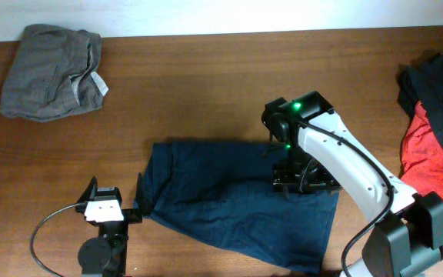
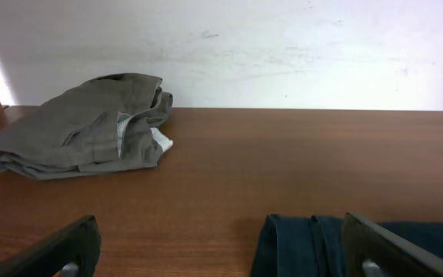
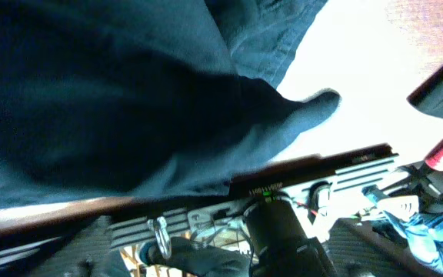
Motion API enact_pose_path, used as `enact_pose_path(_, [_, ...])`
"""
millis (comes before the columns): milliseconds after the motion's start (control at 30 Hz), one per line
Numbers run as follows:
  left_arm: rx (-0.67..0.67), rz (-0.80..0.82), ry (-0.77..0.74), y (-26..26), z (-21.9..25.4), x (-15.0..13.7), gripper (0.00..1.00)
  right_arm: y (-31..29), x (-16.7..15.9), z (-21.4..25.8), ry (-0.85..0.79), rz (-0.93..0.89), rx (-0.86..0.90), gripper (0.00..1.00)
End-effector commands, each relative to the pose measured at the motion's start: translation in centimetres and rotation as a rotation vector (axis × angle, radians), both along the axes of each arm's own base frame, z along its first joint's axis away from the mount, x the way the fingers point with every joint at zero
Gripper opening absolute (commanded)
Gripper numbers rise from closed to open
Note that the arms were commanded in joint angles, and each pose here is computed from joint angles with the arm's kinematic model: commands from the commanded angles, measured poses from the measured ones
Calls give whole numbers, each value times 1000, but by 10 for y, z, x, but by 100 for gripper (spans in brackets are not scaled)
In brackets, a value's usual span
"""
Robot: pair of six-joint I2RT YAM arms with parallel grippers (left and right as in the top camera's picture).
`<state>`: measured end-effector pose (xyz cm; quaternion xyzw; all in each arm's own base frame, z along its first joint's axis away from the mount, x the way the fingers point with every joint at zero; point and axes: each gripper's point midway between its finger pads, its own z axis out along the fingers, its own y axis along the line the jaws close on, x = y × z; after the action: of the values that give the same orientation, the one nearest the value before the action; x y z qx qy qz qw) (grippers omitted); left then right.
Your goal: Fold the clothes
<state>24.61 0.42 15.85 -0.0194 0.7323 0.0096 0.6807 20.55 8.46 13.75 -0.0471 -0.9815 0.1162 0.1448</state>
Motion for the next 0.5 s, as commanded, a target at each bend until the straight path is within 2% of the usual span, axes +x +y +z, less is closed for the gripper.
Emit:
enact_pose_path(0, [18, -6, 2, 0, -1, 0, 99, -5, 11, -5, -50, -30, -5, 99])
enact_pose_path(200, [18, -6, 2, 0, -1, 0, 99, -12, 37, -11, -146, -62, 9, 99])
enact_pose_path(467, [18, -6, 2, 0, -1, 0, 99, -52, 89, -17, -315, -261, 54, 99])
